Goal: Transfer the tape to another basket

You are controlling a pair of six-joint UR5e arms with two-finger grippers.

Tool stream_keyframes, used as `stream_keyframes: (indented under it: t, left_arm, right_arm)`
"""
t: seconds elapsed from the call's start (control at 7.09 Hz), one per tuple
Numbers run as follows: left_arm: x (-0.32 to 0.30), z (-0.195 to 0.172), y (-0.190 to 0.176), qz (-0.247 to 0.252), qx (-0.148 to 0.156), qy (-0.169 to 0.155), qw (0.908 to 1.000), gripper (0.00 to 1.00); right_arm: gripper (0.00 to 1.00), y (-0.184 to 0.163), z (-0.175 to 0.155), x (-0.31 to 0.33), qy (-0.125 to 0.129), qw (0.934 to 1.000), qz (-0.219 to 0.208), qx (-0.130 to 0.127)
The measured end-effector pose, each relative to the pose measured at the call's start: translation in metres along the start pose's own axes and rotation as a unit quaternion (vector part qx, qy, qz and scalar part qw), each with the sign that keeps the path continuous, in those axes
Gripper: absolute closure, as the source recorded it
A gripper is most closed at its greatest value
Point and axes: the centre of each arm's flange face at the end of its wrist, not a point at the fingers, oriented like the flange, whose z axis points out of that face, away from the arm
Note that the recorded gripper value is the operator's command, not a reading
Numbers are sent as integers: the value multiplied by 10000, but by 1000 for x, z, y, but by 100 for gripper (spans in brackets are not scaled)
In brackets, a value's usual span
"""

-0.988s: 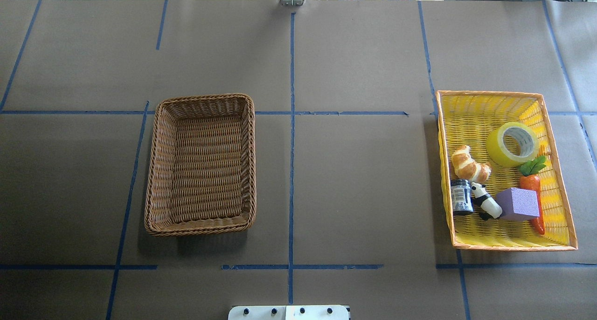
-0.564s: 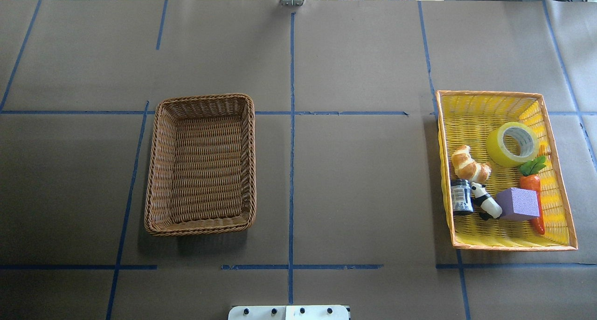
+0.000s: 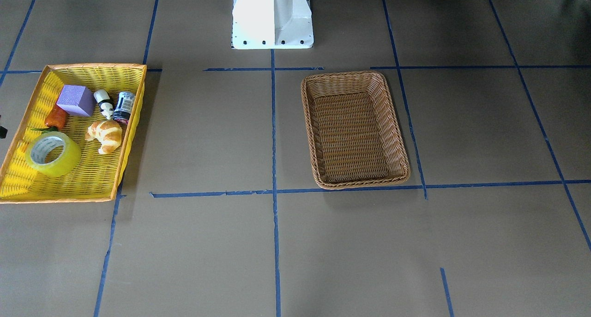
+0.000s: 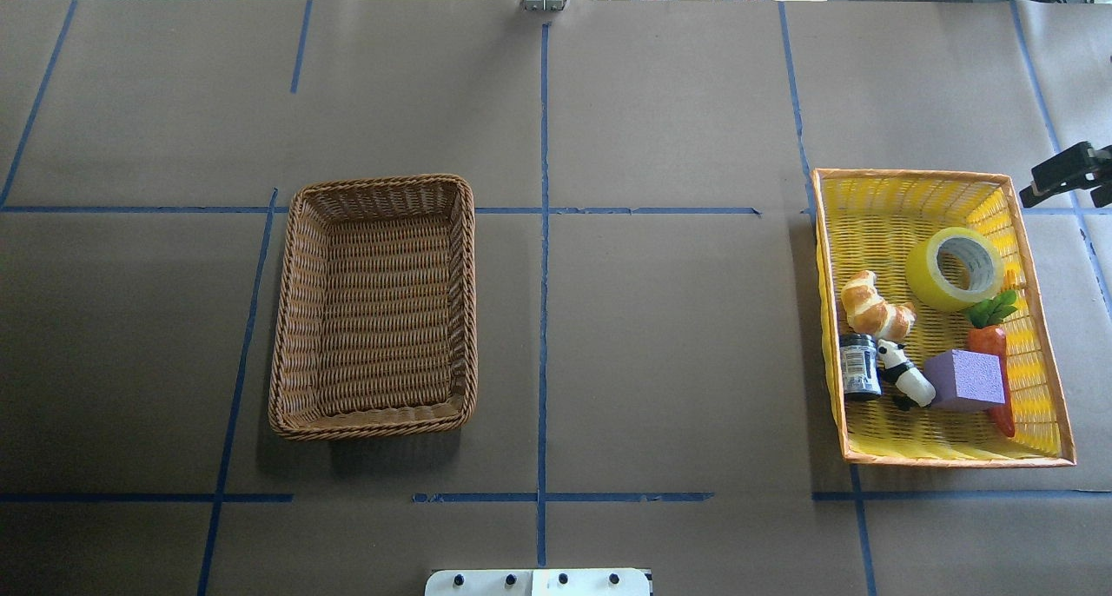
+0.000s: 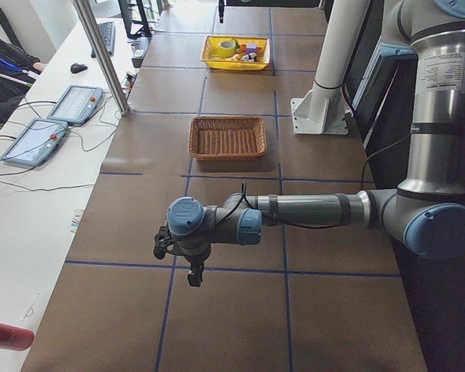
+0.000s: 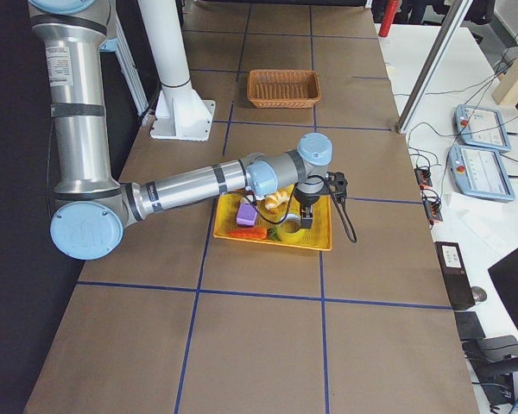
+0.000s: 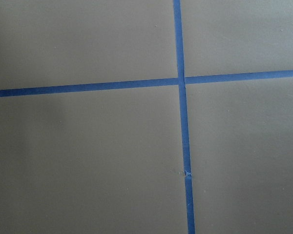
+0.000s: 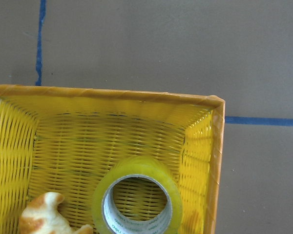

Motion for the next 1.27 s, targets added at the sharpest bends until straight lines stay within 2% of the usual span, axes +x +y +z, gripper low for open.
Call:
stream_keyframes:
  t: [0.42,0.85,1.27]
  left_arm:
    - [-1,1,0,-7,-14,2,10000,0]
    - [1,0,-1,1,3,6,10000,0]
    - [2,-1,-1,-3,13,8,10000,0]
  right_arm:
    - [1,16,51,-27,465,9986,-234,127]
    - [1,19,88,-33,632,9974,-333,-115]
    - [1,10,109,-28,705,9967,-296,-264]
